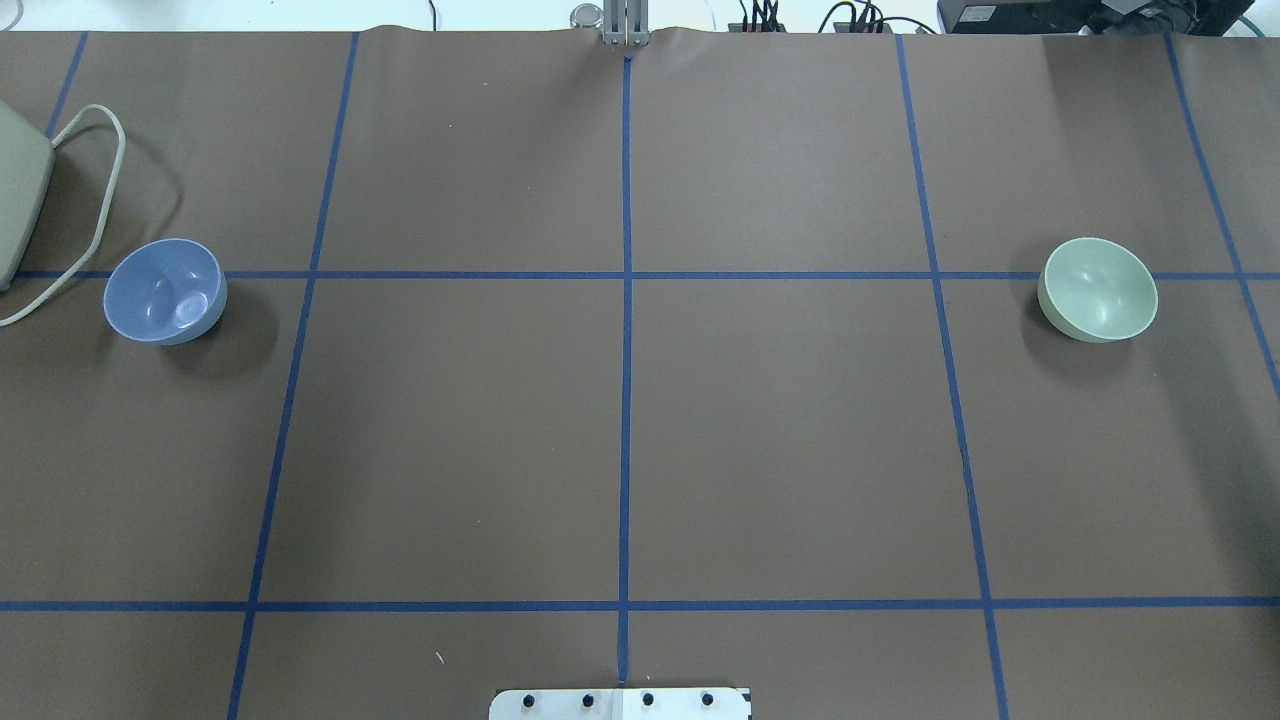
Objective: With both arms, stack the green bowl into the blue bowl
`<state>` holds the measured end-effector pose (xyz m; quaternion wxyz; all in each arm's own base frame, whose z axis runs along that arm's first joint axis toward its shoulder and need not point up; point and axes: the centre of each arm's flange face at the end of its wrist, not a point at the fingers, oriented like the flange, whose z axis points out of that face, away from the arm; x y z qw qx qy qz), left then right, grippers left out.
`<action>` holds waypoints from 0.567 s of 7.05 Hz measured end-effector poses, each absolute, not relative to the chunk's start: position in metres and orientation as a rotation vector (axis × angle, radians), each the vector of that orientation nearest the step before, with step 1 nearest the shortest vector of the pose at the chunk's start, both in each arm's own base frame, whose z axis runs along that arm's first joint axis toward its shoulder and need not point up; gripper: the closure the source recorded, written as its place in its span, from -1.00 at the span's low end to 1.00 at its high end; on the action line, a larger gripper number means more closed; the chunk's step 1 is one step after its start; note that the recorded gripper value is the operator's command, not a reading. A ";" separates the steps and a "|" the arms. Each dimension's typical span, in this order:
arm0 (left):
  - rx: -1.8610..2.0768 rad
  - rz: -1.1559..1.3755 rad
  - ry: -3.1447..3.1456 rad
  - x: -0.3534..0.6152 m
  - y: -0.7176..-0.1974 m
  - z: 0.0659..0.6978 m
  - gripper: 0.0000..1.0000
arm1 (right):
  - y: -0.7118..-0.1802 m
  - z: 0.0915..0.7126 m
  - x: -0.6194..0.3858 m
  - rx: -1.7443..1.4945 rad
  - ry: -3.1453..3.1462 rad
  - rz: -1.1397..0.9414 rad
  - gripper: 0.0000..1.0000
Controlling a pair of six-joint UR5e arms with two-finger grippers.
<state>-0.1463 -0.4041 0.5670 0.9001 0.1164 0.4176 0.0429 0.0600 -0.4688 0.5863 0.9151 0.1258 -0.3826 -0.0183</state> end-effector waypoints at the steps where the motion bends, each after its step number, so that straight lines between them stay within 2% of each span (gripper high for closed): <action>1: 0.241 0.089 0.863 -0.146 -0.404 0.567 -0.96 | -0.469 0.586 0.059 0.261 -0.787 -0.041 -1.00; 4: 0.238 0.095 0.860 -0.141 -0.412 0.561 -0.96 | -0.476 0.573 0.049 0.293 -0.725 -0.065 -1.00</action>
